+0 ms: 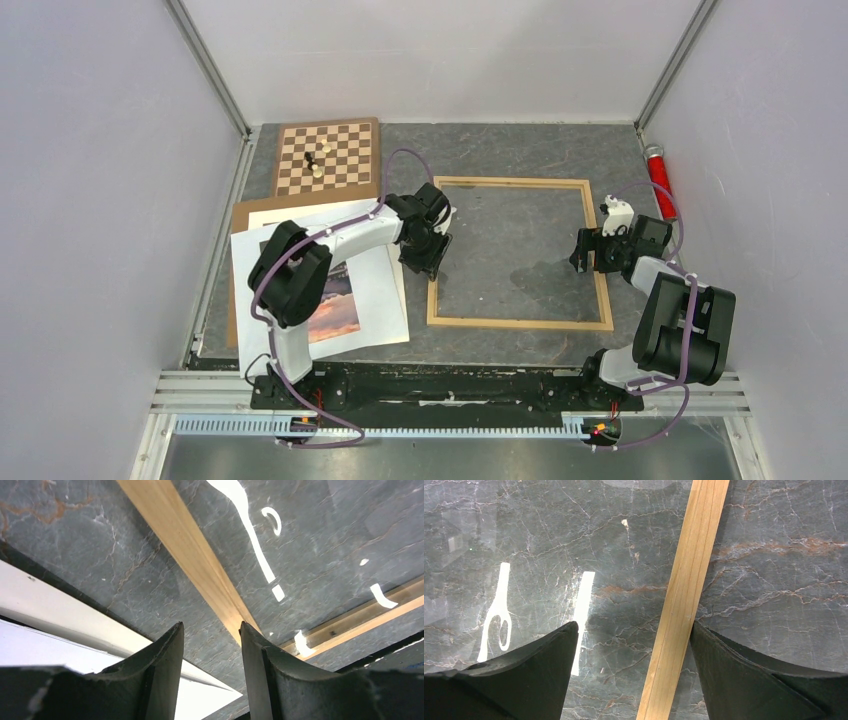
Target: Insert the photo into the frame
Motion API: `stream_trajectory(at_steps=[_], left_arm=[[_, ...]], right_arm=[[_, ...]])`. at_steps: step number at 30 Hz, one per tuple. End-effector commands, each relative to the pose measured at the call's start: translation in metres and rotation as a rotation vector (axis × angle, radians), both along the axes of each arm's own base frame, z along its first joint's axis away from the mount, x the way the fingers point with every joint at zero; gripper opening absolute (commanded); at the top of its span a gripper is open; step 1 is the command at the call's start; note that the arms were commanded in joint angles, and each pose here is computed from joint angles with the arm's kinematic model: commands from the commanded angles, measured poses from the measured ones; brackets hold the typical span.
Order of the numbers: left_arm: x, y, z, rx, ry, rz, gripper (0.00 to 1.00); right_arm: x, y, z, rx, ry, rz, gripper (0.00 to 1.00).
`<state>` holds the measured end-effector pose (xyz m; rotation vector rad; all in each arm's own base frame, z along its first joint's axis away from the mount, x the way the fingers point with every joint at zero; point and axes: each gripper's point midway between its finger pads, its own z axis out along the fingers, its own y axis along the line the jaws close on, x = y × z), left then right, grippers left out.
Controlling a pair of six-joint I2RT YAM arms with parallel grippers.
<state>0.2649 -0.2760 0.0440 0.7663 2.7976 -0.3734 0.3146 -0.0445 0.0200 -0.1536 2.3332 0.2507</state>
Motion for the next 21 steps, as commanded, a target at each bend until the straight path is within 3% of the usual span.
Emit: stream_trajectory(at_steps=[1,21], left_arm=[[-0.001,0.004,0.006,-0.015,-0.039,-0.028,0.53],[-0.026,-0.002,-0.012,-0.047,0.053,-0.029,0.53]], right_arm=[[-0.032,0.019,-0.026,0.084,0.142,0.007,0.85],[-0.032,0.018,-0.026,0.083,0.142,0.004,0.85]])
